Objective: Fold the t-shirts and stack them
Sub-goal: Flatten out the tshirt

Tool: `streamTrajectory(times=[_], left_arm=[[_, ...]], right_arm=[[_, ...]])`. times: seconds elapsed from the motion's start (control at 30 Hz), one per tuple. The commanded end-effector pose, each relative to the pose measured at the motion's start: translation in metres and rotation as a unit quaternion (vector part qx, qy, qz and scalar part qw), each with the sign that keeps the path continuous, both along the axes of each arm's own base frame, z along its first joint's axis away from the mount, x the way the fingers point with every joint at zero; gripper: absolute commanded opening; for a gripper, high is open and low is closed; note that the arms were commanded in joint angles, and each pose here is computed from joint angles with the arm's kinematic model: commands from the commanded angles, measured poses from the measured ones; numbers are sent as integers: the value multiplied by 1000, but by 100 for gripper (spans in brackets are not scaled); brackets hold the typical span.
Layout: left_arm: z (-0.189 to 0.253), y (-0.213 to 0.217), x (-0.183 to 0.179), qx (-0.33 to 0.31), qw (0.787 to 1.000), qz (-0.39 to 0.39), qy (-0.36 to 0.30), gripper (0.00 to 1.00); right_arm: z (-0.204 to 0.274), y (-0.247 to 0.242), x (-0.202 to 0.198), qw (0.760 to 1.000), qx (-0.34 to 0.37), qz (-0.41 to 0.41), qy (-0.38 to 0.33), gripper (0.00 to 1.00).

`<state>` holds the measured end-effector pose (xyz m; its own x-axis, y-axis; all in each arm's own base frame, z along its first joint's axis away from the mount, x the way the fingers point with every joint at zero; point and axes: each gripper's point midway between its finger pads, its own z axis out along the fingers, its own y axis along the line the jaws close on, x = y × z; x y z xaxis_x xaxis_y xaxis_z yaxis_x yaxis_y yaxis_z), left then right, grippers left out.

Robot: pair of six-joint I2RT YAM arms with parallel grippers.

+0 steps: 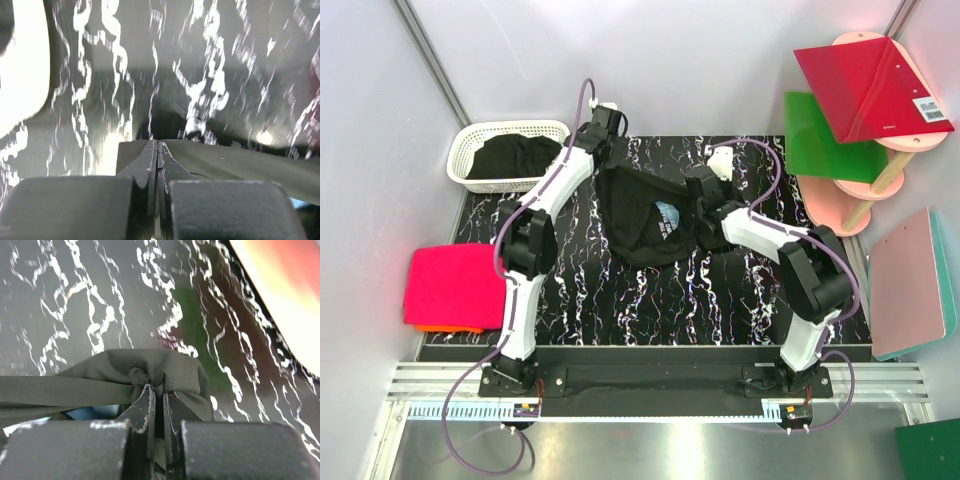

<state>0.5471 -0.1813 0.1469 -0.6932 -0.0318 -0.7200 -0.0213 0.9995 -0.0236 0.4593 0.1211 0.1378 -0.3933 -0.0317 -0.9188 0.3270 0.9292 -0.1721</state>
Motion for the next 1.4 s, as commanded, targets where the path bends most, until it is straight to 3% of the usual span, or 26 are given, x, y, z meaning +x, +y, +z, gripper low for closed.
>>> streamTrajectory(times=[0.0,0.03,0.07,0.1,0.13,0.17,0.2,0.23,0.27,0.3,0.33,0.37,0.4,0.5,0.73,0.93,1.03,1.13,1.2,1.27,1.3,1.33,1.37], left_arm=[[-12,2,37,12,1000,6,-27,0],[-14,2,41,7,1000,10,-28,0],[-20,6,43,6,1000,17,-24,0],[-31,6,43,2,1000,21,-14,16],[-41,5,40,-9,1000,21,0,48],[-42,7,37,-20,1000,23,6,84],[-61,8,23,-22,999,25,34,95],[-65,8,15,-28,998,28,41,99],[-43,4,12,-44,999,26,16,99],[-70,8,-10,-44,998,22,47,99],[-67,9,-18,-53,997,23,42,99],[-41,5,-17,-74,997,17,4,99],[-59,7,-36,-77,997,10,26,99],[-58,1,-53,-103,994,-8,37,99],[-80,-19,-74,-157,985,-25,74,90],[-95,-34,-88,-175,979,-42,95,81],[-100,-37,-93,-180,978,-44,99,66],[-100,-42,-97,-183,977,-50,102,37],[-100,-45,-99,-183,976,-53,103,13],[-98,-43,-99,-179,977,-50,103,5],[-96,-43,-100,-179,977,-51,103,5],[-94,-42,-101,-176,977,-55,103,18],[-88,-42,-102,-176,978,-59,98,41]], right_arm=[[37,0,35,996,-12,-35,-82,8],[31,2,41,996,-20,-38,-80,8],[31,-1,43,995,-33,-51,-83,19],[35,-3,47,993,-43,-60,-97,26],[28,-7,50,991,-55,-80,-98,32],[33,-8,54,988,-60,-87,-113,52],[33,-11,54,986,-83,-92,-108,71],[29,-15,53,983,-97,-111,-106,95],[31,-17,54,982,-99,-119,-112,100],[30,-19,53,981,-110,-121,-107,100],[30,-21,50,980,-110,-124,-106,100],[29,-20,47,981,-102,-124,-107,100],[38,-20,45,982,-88,-121,-116,100],[28,-15,36,989,-47,-90,-105,100],[25,20,24,995,44,38,-82,100],[17,22,19,996,53,46,-62,100],[13,23,19,997,49,44,-51,100],[10,25,20,997,50,47,-43,100],[7,26,20,997,52,47,-40,100],[5,25,19,997,51,47,-35,100],[2,26,19,997,51,48,-32,100],[0,26,20,997,50,49,-28,100],[-1,28,19,997,52,51,-25,100]])
